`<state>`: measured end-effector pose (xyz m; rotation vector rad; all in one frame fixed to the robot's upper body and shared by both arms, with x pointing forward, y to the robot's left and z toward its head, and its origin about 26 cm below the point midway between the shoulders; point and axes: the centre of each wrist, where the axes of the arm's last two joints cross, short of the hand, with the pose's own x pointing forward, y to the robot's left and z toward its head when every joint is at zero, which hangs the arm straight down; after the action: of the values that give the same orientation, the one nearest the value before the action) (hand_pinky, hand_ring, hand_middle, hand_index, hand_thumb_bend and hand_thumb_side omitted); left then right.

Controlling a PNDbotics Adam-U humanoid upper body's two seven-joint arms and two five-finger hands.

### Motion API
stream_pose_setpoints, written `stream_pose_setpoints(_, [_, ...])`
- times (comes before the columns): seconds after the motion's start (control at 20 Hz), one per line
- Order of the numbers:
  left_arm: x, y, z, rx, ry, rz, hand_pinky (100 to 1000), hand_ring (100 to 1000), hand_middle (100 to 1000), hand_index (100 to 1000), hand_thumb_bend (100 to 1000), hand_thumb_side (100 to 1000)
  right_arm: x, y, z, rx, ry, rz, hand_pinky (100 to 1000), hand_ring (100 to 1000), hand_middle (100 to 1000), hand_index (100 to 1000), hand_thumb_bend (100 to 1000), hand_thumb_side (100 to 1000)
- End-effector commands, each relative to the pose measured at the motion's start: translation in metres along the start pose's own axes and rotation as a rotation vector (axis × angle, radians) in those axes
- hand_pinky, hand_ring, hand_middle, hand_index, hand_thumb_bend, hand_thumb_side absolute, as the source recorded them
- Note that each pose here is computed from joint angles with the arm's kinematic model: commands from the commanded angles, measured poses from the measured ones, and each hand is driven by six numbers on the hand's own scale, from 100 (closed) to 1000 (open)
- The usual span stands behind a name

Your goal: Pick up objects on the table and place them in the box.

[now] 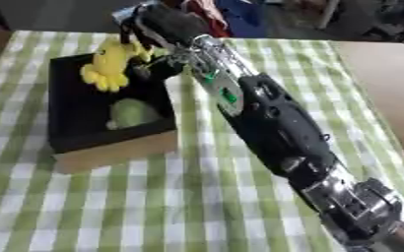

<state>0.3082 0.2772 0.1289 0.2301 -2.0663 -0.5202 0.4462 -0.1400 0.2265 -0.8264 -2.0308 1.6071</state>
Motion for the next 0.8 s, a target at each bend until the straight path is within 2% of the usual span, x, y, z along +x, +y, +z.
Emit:
stream_pose_setpoints(0.05, [0.005,0.003,-0.003,-0.002,-0.022,-0.012,678,496,528,545,142,100,0.001,-0.003,-0.003,0.011,-0.024,0.032,624,570,402,528,163,100])
stream_pose_setpoints(0.1, [0.005,0.004,-0.003,-0.002,-0.022,-0.012,678,496,528,545,142,100,0.001,-0.002,-0.003,0.019,-0.029,0.040,627,577,419,544,176,100])
stream_pose_setpoints(0.15, [0.005,0.004,-0.003,-0.001,-0.022,-0.013,678,496,528,545,142,100,0.001,-0.002,-0.003,0.022,-0.033,0.047,642,614,494,627,230,100])
stream_pose_setpoints(0.25, [0.005,0.004,-0.003,0.000,-0.020,-0.013,678,496,528,546,142,100,0.001,-0.005,-0.002,0.021,-0.039,0.060,653,644,549,686,298,100])
stream_pose_setpoints(0.55, [0.004,0.004,-0.002,0.001,-0.016,-0.015,678,497,528,546,141,100,-0.001,-0.016,0.003,0.012,-0.055,0.071,665,663,590,720,357,100])
stream_pose_setpoints(0.8, [0.003,0.005,-0.001,0.006,-0.009,-0.017,679,501,528,547,141,100,0.002,-0.043,0.013,-0.049,-0.090,0.063,664,660,576,714,351,100])
